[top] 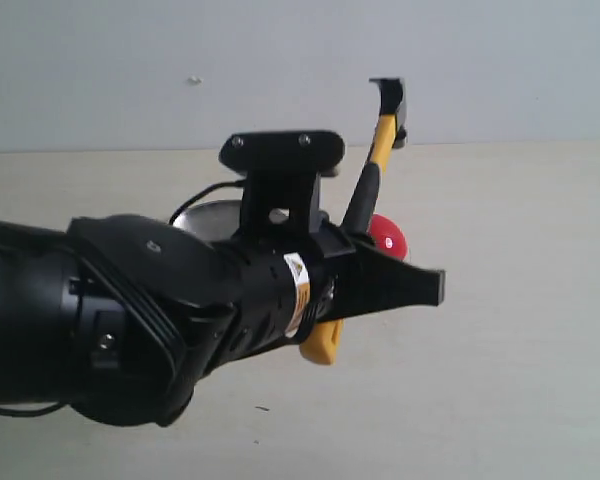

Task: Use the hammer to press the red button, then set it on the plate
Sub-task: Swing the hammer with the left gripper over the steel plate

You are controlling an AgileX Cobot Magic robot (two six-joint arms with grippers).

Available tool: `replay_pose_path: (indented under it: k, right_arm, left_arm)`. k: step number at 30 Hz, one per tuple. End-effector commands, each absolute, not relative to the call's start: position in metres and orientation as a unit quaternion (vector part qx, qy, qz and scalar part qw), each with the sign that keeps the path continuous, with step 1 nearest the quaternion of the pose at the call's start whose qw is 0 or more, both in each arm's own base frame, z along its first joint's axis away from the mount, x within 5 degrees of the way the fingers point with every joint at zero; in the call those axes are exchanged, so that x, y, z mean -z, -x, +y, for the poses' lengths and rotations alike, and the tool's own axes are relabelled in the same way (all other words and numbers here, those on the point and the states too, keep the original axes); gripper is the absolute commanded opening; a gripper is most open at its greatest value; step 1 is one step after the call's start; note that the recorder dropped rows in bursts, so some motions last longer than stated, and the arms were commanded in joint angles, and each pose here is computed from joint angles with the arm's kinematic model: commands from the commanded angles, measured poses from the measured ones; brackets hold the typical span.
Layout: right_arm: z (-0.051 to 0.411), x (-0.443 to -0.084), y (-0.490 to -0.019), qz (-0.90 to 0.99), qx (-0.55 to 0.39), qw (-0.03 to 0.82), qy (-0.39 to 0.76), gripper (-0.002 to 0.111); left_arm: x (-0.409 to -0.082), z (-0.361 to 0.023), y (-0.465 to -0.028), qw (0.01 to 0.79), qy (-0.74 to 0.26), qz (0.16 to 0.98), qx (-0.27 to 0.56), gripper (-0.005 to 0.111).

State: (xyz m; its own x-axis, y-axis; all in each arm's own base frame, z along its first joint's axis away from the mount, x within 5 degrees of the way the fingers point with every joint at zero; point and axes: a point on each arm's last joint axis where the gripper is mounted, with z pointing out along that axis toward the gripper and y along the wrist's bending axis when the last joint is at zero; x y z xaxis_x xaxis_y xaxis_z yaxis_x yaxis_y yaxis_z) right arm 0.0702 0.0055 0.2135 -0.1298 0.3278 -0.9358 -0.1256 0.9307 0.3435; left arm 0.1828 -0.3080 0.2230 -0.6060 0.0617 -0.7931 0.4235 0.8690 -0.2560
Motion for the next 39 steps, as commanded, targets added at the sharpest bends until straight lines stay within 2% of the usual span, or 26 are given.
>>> replay_pose_path:
  k: [1, 5, 8, 11, 15, 17, 20, 27, 28, 31, 32, 35, 39]
  right_arm:
    - [0.006, -0.212, -0.07, 0.731, -0.173, 0.657, -0.063, 0.0]
    - [0.006, -0.212, -0.07, 0.731, -0.173, 0.657, -0.063, 0.0]
    - [0.006, -0.212, -0.07, 0.731, -0.172, 0.657, -0.064, 0.0]
    - [0.005, -0.212, -0.07, 0.731, -0.171, 0.658, -0.066, 0.0]
    - [0.005, -0.212, -0.07, 0.731, -0.171, 0.658, -0.066, 0.0]
    - [0.005, -0.212, -0.07, 0.731, -0.171, 0.658, -0.066, 0.0]
    - [0.005, -0.212, -0.07, 0.731, -0.171, 0.658, -0.066, 0.0]
    - [0.006, -0.212, -0.07, 0.731, -0.171, 0.657, -0.065, 0.0]
    - [0.006, -0.212, -0.07, 0.731, -0.171, 0.657, -0.065, 0.0]
    - [0.006, -0.212, -0.07, 0.731, -0.171, 0.657, -0.065, 0.0]
    - [0.006, -0.212, -0.07, 0.731, -0.171, 0.657, -0.065, 0.0]
    - [0.006, -0.212, -0.07, 0.731, -0.171, 0.657, -0.065, 0.0]
    - [0.006, -0.212, -0.07, 0.731, -0.171, 0.657, -0.065, 0.0]
  left_arm:
    - [-0.268, -0.307, -0.189, 0.484, -0.147, 0.833, 0.222, 0.0]
    - [-0.271, -0.304, -0.189, 0.487, -0.143, 0.835, 0.211, 0.0]
    - [-0.257, -0.303, -0.189, 0.469, -0.14, 0.85, 0.195, 0.0]
    - [-0.224, -0.303, -0.187, 0.433, -0.148, 0.872, 0.172, 0.0]
    - [-0.161, -0.302, -0.183, 0.37, -0.165, 0.906, 0.126, 0.0]
    - [-0.145, -0.303, -0.183, 0.357, -0.172, 0.912, 0.11, 0.0]
    - [-0.153, -0.304, -0.185, 0.37, -0.173, 0.906, 0.112, 0.0]
    - [-0.226, -0.297, -0.186, 0.446, -0.166, 0.865, 0.16, 0.0]
    - [-0.245, -0.29, -0.188, 0.46, -0.157, 0.856, 0.177, 0.0]
    - [-0.268, -0.275, -0.196, 0.463, -0.145, 0.846, 0.22, 0.0]
    - [-0.276, -0.265, -0.203, 0.451, -0.148, 0.841, 0.26, 0.0]
    - [-0.268, -0.23, -0.227, 0.395, -0.121, 0.845, 0.339, 0.0]
    - [-0.24, -0.18, -0.248, 0.352, -0.049, 0.861, 0.364, 0.0]
